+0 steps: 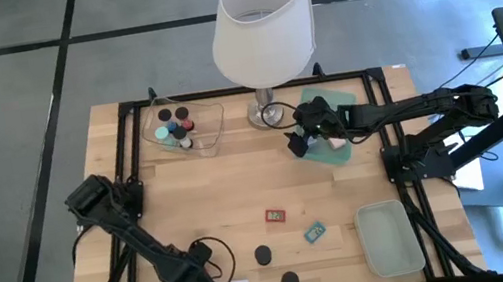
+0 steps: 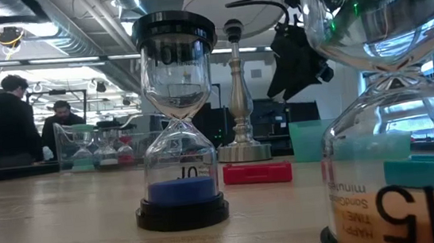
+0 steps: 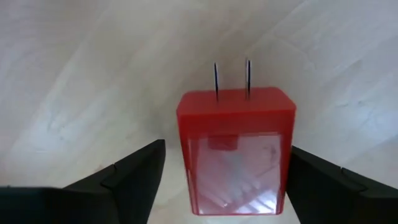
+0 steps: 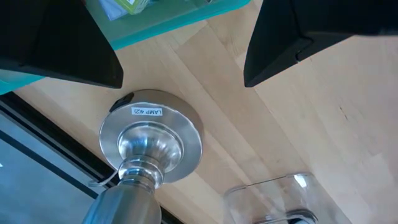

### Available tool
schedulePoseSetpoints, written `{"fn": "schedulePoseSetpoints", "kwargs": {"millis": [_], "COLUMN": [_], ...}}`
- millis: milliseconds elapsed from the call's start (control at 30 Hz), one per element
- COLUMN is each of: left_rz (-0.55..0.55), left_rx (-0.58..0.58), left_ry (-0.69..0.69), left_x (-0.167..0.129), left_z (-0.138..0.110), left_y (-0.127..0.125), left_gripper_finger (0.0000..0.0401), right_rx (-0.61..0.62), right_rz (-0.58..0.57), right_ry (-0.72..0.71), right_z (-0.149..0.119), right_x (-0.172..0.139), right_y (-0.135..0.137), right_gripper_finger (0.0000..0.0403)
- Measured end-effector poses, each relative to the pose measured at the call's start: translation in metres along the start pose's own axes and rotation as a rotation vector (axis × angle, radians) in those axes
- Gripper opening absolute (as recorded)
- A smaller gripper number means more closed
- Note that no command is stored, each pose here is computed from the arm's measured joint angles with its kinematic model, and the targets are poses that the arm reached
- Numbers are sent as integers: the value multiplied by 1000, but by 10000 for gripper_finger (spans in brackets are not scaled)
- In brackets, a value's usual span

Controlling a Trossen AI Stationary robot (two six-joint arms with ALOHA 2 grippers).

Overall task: Pick & Place Office items
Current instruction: Put the red charger adapter into the green bin

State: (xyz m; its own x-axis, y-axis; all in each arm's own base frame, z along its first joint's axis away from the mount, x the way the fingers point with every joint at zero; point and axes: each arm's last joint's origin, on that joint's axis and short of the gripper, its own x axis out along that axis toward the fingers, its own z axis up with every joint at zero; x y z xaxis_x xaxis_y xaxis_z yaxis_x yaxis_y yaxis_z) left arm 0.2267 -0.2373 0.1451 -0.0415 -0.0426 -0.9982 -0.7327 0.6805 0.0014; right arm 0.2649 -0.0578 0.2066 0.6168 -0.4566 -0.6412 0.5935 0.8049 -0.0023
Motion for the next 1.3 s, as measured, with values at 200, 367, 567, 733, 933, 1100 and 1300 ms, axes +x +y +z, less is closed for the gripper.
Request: {"fn": "schedulePoseSetpoints", "kwargs": {"millis": [200, 367, 567, 733, 933, 1100, 1300], "left_rz": [23, 38, 117, 210, 274, 407, 510], "left_rx": [12, 78, 131, 152, 292, 471, 525], "left_ry": [26, 24, -74, -319, -711, -980, -1167], "left_x": [-1, -2, -10, -30, -57, -68, -83], "left_z": [5, 13, 34, 63, 101, 129, 157], "left_y": [3, 4, 14, 29, 36, 26, 13], "left_gripper_finger": [230, 205, 205, 205, 205, 205, 205], "right_rx": [1, 2, 56, 125, 176, 156, 111], "right_rz": [0, 0, 38, 114, 336, 514, 551], "right_ry": [0, 0, 8, -11, -76, -164, -185], "right_z": [0, 0, 0, 4, 14, 20, 17], "right_x": [0, 0, 0, 0, -5, -16, -23], "right_y": [0, 0, 1, 4, 19, 39, 53], "right_gripper_finger": [339, 339, 339, 339, 339, 339, 339]}}
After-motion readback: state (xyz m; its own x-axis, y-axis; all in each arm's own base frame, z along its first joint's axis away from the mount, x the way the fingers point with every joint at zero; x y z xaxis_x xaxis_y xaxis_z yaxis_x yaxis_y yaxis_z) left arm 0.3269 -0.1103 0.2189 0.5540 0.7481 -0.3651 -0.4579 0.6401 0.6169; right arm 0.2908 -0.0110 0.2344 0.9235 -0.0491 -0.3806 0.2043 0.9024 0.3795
